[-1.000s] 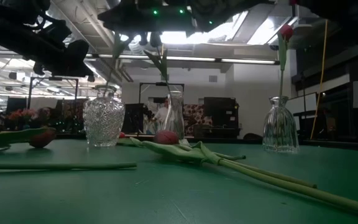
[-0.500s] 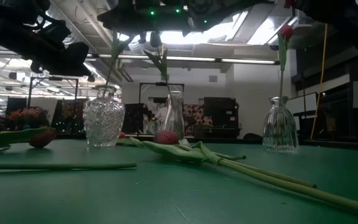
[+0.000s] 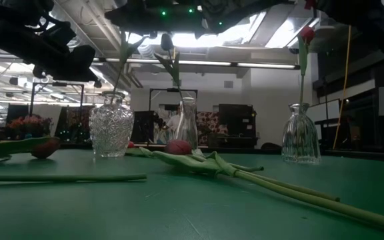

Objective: Sort flowers into vase by color
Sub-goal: Put the right black tulip into the bottom left transparent vase

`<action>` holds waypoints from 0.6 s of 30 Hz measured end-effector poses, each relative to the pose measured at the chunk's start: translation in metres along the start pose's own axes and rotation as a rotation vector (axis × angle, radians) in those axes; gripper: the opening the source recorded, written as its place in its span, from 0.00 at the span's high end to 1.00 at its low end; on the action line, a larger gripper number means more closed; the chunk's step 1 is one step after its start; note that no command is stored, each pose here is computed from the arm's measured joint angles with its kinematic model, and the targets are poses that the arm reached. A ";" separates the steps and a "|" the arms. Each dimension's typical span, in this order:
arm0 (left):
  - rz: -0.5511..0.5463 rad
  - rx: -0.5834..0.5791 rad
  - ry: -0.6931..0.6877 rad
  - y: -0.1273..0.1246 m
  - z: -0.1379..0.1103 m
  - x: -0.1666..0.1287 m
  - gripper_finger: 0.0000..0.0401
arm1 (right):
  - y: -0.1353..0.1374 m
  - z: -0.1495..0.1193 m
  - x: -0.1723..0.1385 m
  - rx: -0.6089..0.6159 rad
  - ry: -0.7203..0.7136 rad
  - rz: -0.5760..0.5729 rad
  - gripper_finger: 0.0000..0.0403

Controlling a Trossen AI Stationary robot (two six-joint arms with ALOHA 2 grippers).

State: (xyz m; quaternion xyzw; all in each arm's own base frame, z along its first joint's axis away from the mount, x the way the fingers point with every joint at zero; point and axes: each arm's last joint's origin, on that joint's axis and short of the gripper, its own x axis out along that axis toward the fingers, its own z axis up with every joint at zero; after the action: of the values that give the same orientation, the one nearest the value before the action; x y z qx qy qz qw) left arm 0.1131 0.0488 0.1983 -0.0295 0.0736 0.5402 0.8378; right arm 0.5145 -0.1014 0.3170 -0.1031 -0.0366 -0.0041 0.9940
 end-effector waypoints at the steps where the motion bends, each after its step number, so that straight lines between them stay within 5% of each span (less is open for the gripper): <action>1: 0.000 0.000 0.000 0.000 0.000 0.000 0.65 | 0.000 0.001 0.000 -0.003 -0.011 0.003 0.60; 6: 0.025 0.000 -0.005 0.001 0.000 0.000 0.65 | -0.001 0.002 0.000 -0.020 -0.017 -0.016 0.52; 13: 0.026 0.001 -0.004 0.001 0.000 0.000 0.65 | -0.002 -0.001 0.000 -0.030 0.050 -0.093 0.27; 18: 0.027 0.006 0.000 0.001 -0.001 0.000 0.65 | -0.008 0.018 0.000 -0.080 0.145 -0.160 0.19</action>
State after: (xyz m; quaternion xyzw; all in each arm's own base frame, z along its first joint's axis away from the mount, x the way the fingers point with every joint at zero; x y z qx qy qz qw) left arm 0.1123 0.0490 0.1978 -0.0259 0.0756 0.5512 0.8305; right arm 0.5130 -0.1055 0.3364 -0.1389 0.0277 -0.0922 0.9856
